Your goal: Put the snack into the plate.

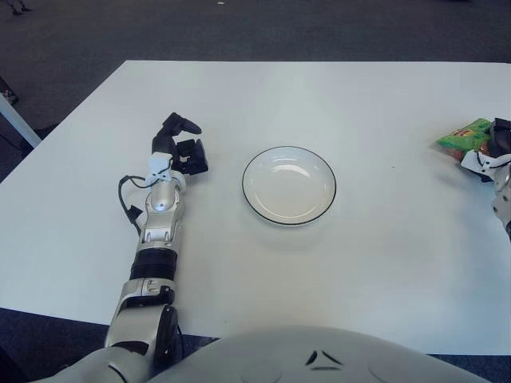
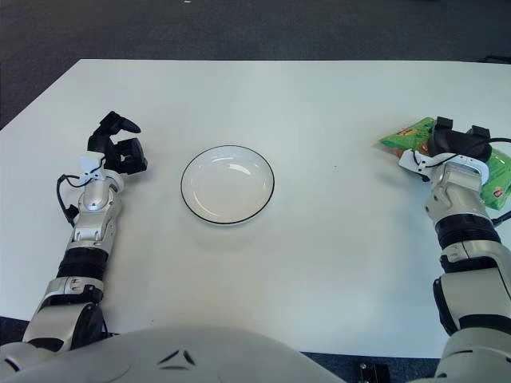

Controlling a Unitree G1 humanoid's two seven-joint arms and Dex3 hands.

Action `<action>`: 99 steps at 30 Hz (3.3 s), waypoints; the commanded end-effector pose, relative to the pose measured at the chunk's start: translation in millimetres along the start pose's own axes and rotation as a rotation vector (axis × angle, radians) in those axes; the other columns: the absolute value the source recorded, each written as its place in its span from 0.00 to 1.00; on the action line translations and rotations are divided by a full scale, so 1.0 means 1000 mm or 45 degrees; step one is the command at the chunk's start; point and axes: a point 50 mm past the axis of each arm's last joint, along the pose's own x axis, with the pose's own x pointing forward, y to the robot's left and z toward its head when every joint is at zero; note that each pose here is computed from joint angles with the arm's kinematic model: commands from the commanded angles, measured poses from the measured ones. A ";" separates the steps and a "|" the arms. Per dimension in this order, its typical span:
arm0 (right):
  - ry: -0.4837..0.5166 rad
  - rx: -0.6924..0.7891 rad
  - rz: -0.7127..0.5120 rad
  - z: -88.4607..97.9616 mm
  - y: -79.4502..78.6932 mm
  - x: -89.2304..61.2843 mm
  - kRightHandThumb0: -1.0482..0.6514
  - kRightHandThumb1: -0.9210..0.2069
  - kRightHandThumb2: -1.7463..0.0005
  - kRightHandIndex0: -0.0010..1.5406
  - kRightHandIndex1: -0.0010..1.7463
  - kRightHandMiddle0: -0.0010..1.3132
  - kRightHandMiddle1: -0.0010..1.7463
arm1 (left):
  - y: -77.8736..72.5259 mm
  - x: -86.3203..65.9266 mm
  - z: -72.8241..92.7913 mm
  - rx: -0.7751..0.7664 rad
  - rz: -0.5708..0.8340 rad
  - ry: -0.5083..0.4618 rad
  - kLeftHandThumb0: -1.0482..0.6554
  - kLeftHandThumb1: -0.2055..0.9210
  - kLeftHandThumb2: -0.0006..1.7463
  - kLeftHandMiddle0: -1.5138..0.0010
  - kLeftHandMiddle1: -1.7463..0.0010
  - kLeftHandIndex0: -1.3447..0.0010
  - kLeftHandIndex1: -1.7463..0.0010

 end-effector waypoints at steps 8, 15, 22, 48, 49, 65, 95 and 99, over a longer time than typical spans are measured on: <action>-0.200 0.347 0.051 0.034 0.007 -0.017 0.62 0.81 0.14 0.60 0.72 0.58 1.00 | 0.005 -0.037 -0.043 -0.005 0.038 0.250 0.32 0.43 0.79 0.08 0.00 0.52 0.00; -0.299 0.398 -0.035 0.046 -0.009 -0.014 0.62 0.85 0.10 0.62 0.76 0.58 1.00 | 0.002 -0.038 -0.042 -0.001 0.020 0.239 0.32 0.42 0.79 0.08 0.00 0.51 0.00; -0.373 0.414 -0.148 0.060 -0.030 -0.016 0.62 0.82 0.08 0.58 0.88 0.50 1.00 | 0.002 -0.040 -0.043 -0.014 0.005 0.240 0.32 0.42 0.79 0.08 0.00 0.51 0.00; -0.796 0.517 -0.564 0.129 -0.124 -0.031 0.62 0.82 0.03 0.54 1.00 0.49 1.00 | -0.004 -0.043 -0.046 -0.043 0.027 0.280 0.32 0.41 0.80 0.08 0.00 0.50 0.00; -0.812 0.523 -0.566 0.131 -0.125 -0.032 0.62 0.83 0.03 0.54 1.00 0.49 1.00 | -0.004 -0.043 -0.046 -0.041 0.031 0.277 0.32 0.40 0.80 0.08 0.00 0.50 0.00; -1.118 0.583 -0.627 0.189 -0.142 -0.047 0.62 0.87 0.00 0.57 1.00 0.52 1.00 | -0.010 -0.045 -0.048 -0.062 0.009 0.301 0.31 0.39 0.81 0.08 0.00 0.49 0.00; -1.557 0.530 -0.555 0.227 -0.135 -0.081 0.62 0.87 0.00 0.57 1.00 0.53 1.00 | -0.020 -0.044 -0.044 -0.059 0.007 0.296 0.31 0.38 0.83 0.08 0.00 0.48 0.00; -1.603 0.517 -0.547 0.231 -0.133 -0.085 0.62 0.87 0.00 0.57 1.00 0.53 1.00 | -0.019 -0.044 -0.044 -0.052 0.020 0.298 0.31 0.37 0.83 0.07 0.00 0.47 0.00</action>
